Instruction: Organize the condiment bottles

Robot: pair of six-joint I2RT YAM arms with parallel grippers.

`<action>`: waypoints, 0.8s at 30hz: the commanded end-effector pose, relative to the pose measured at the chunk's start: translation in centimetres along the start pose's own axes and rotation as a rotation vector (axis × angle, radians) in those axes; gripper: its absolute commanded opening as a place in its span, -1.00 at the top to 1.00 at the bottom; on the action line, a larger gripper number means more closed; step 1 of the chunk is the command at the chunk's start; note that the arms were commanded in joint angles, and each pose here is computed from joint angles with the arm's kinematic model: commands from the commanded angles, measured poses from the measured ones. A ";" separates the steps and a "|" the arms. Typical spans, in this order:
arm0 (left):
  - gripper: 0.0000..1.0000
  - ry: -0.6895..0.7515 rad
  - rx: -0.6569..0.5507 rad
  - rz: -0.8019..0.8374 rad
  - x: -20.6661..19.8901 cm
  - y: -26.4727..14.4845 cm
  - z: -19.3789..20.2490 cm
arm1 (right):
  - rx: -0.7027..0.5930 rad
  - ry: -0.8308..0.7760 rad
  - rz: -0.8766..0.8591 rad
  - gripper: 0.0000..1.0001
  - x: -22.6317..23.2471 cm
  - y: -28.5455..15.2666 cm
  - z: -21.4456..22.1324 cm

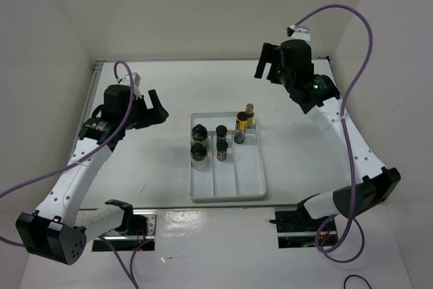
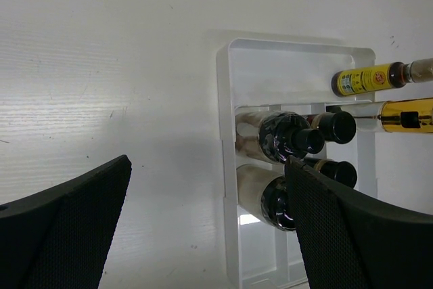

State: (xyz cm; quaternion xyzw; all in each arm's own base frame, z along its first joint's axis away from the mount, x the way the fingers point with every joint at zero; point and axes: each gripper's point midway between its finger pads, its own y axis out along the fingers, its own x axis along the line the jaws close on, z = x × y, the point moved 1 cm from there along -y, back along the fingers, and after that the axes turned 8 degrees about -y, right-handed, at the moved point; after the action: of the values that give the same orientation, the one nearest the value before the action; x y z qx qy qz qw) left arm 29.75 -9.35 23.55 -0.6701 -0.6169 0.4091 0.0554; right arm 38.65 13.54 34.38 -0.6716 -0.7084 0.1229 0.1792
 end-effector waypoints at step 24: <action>-1.00 0.039 -0.055 -0.017 1.9 -0.7 0.9 | 0.007 0.223 0.278 -0.95 -10.8 0.5 9.7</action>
State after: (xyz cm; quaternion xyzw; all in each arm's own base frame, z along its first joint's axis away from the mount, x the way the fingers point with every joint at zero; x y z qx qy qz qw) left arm 28.06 -8.19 21.69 -0.6637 -0.6295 0.3987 0.0653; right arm 34.71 3.98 21.95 -0.7566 -0.5856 0.1282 0.2611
